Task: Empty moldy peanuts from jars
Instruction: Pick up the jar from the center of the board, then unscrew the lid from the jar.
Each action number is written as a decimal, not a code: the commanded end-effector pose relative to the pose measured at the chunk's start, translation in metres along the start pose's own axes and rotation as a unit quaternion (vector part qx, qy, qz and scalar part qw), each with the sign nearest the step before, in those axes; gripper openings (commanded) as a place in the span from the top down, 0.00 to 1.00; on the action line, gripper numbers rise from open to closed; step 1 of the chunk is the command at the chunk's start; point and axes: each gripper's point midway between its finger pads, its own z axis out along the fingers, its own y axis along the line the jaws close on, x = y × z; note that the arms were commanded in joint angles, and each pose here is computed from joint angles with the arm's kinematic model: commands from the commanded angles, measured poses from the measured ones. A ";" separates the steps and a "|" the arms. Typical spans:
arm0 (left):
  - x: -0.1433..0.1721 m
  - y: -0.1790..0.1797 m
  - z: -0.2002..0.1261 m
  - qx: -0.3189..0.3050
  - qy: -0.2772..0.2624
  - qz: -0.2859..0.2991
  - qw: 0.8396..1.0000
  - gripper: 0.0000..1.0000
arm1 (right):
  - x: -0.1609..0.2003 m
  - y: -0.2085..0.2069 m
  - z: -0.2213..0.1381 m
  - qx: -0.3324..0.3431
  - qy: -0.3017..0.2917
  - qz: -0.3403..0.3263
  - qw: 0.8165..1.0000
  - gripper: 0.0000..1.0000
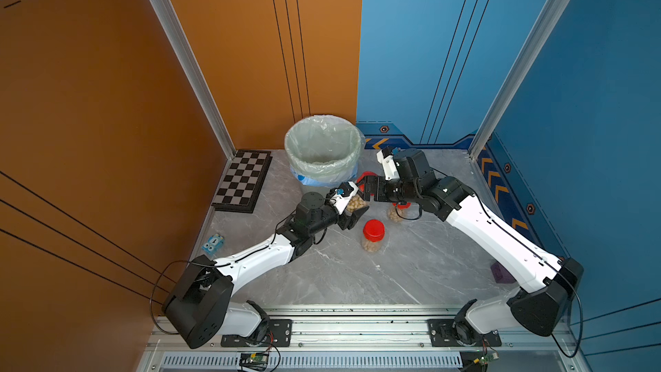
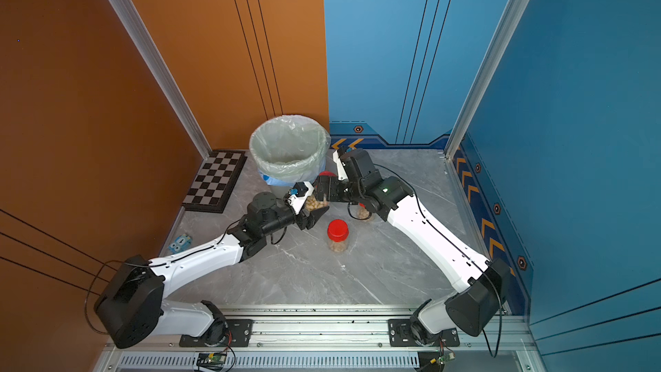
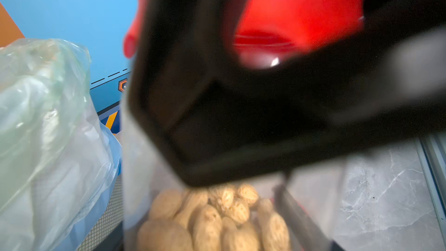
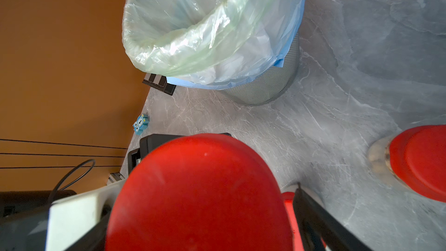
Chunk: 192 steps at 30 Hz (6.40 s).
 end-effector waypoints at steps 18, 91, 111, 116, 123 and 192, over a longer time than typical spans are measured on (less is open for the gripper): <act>0.001 -0.007 -0.011 0.006 -0.005 0.021 1.000 0.42 | -0.022 0.032 -0.031 -0.062 -0.044 -0.012 0.997 0.00; 0.013 -0.007 -0.015 -0.053 0.019 0.122 0.991 0.41 | 0.009 -0.002 -0.034 0.040 0.173 0.158 0.971 0.21; 0.012 -0.005 -0.015 -0.056 0.017 0.116 0.992 0.42 | 0.012 0.002 -0.031 0.017 0.198 0.106 0.974 0.40; 0.009 -0.007 -0.019 -0.036 0.007 0.090 0.995 0.42 | 0.014 0.009 -0.034 -0.011 0.210 0.008 0.978 0.43; 0.008 -0.007 -0.028 -0.023 -0.002 0.074 0.997 0.42 | 0.008 0.008 -0.032 -0.027 0.197 -0.078 0.977 0.45; 0.018 0.009 -0.037 -0.050 0.010 0.081 0.995 0.43 | 0.005 0.018 -0.039 -0.028 0.180 0.232 0.955 0.14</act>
